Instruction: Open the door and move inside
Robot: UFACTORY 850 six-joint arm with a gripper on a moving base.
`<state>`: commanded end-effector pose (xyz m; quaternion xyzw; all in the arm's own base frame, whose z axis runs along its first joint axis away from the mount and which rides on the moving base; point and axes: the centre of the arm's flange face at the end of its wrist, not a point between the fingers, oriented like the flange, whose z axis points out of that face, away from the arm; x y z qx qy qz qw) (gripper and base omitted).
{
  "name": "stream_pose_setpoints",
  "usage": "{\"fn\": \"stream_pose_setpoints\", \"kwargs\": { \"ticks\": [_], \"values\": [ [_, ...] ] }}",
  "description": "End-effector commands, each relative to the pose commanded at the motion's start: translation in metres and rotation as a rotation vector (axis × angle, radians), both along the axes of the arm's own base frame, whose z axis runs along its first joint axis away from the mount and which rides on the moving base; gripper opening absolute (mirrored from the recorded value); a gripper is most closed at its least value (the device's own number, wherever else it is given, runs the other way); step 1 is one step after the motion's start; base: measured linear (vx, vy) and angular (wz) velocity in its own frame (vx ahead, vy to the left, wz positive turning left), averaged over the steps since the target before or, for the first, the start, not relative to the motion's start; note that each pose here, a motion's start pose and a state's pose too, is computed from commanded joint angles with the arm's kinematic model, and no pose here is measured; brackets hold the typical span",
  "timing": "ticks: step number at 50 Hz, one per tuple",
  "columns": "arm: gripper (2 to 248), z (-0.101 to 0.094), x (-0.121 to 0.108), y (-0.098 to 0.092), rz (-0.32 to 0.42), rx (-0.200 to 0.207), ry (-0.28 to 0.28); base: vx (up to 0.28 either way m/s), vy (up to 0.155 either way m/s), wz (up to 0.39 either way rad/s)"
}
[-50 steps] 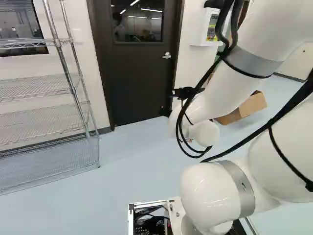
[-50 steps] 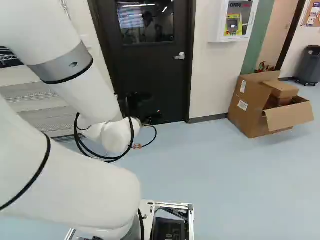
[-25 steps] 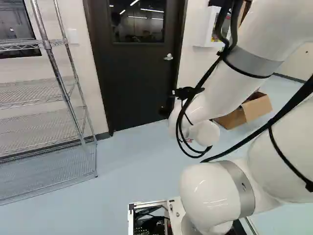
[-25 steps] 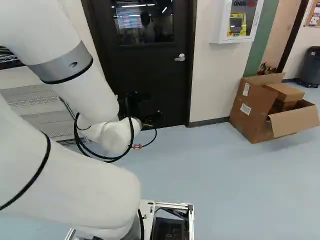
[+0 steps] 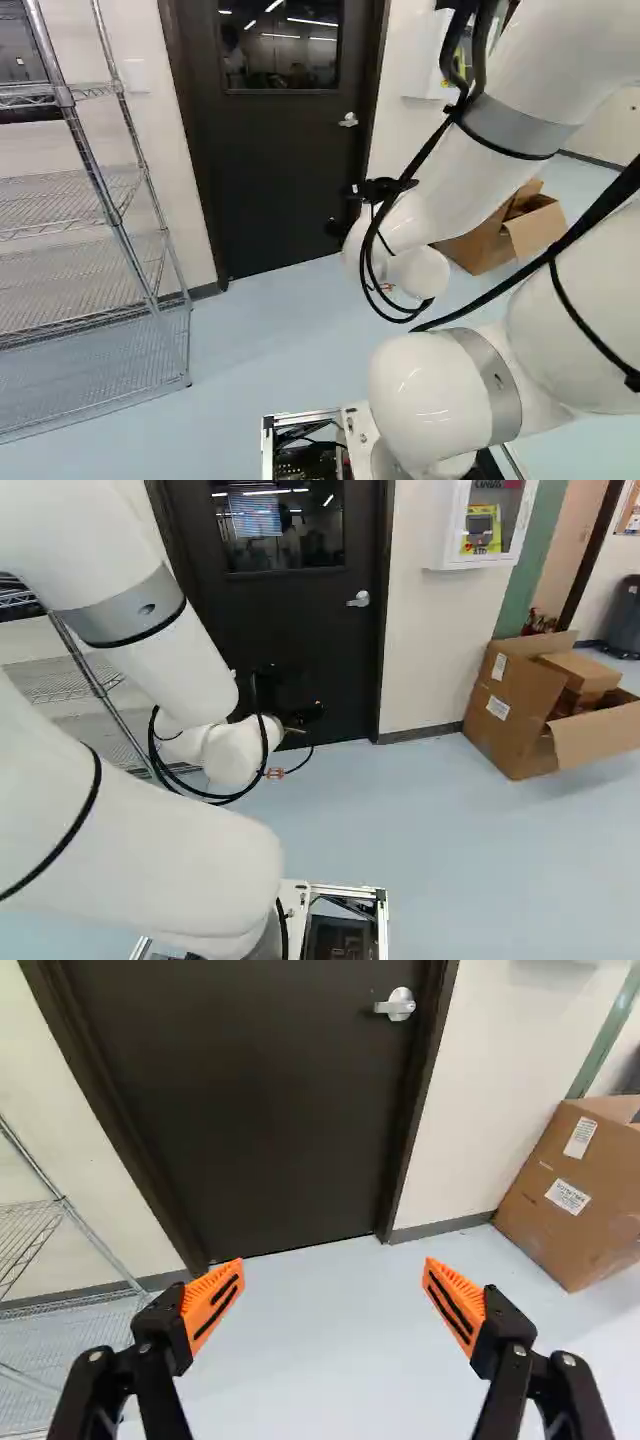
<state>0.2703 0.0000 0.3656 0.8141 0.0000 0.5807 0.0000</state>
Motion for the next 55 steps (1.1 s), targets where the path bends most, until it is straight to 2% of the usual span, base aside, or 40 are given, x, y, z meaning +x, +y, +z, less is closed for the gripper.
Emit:
{"fn": "stream_pose_setpoints", "kwargs": {
  "ticks": [40, 55],
  "values": [
    [247, 0.0000, 0.0000, 0.0000, 0.000, 0.000, 0.000, 0.218, -0.008, 0.156],
    [247, 0.0000, 0.0000, 0.0000, 0.000, 0.000, 0.000, 0.228, -0.034, 0.024]
  ]
}}
